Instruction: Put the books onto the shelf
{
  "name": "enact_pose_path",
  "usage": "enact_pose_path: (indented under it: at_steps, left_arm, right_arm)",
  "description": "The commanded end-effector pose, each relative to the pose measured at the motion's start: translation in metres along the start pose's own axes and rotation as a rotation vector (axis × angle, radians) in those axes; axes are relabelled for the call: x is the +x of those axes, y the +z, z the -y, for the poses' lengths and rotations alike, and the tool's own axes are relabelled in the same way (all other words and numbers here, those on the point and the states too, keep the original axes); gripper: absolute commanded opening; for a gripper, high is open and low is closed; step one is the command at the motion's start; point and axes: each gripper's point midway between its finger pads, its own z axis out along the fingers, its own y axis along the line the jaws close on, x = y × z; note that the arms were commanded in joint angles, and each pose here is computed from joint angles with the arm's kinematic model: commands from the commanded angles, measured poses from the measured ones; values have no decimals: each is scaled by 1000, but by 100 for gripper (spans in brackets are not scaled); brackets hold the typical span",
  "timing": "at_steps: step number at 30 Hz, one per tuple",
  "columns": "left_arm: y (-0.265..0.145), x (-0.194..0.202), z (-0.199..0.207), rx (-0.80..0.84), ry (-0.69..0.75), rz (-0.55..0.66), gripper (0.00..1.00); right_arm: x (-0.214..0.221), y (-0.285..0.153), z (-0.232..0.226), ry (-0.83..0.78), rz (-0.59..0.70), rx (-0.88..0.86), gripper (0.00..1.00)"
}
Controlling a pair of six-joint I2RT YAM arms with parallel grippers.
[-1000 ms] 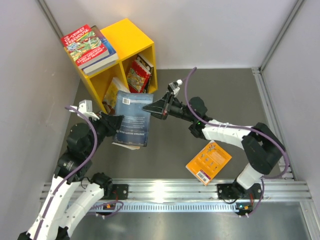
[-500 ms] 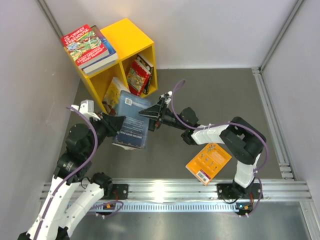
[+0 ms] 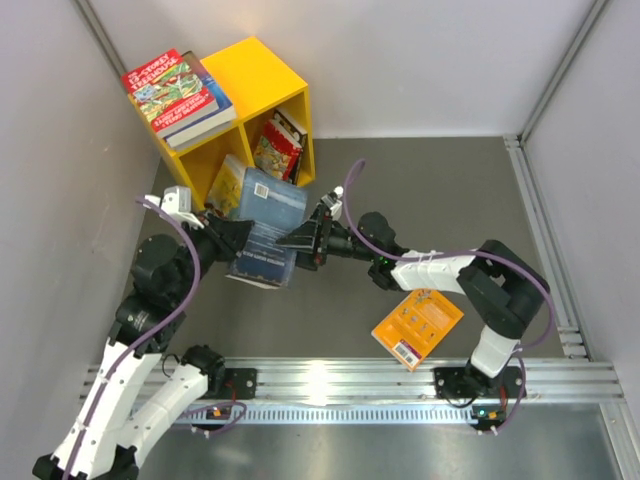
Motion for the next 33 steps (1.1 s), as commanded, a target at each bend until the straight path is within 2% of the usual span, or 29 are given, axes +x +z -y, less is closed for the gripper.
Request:
enact_pose_path:
  at_steps: [1, 5, 10, 18, 23, 26, 28, 30, 32, 33]
  left_arm:
    - [-20, -87, 65, 218, -9, 271, 0]
    - [-22, -98, 84, 277, -31, 266, 0]
    - [-20, -106, 106, 338, -73, 214, 0]
    - [-22, -102, 92, 271, -43, 213, 0]
    - [-26, -103, 95, 286, -33, 214, 0]
    - [-24, -101, 85, 248, 62, 231, 0]
    - [-21, -97, 69, 202, 191, 256, 0]
    - [-11, -91, 49, 132, 332, 271, 0]
    - [-2, -89, 32, 68, 414, 278, 0]
    - [7, -88, 23, 35, 504, 279, 0]
  right_arm:
    - [8, -10, 8, -74, -19, 59, 83]
    - [9, -10, 17, -67, -15, 73, 83]
    - [3, -4, 3, -52, -3, 16, 83]
    - [-5, -5, -74, -43, 14, -276, 84]
    - [-14, -26, -70, -17, 75, -251, 83]
    - [-33, -57, -40, 10, 157, -152, 83]
    - [-46, -85, -22, 15, 217, -88, 82]
    - [-57, -104, -10, -14, 240, -25, 83]
    - [-53, -115, 2, -14, 224, 70, 82]
    - [-55, -118, -8, -95, 227, 78, 83]
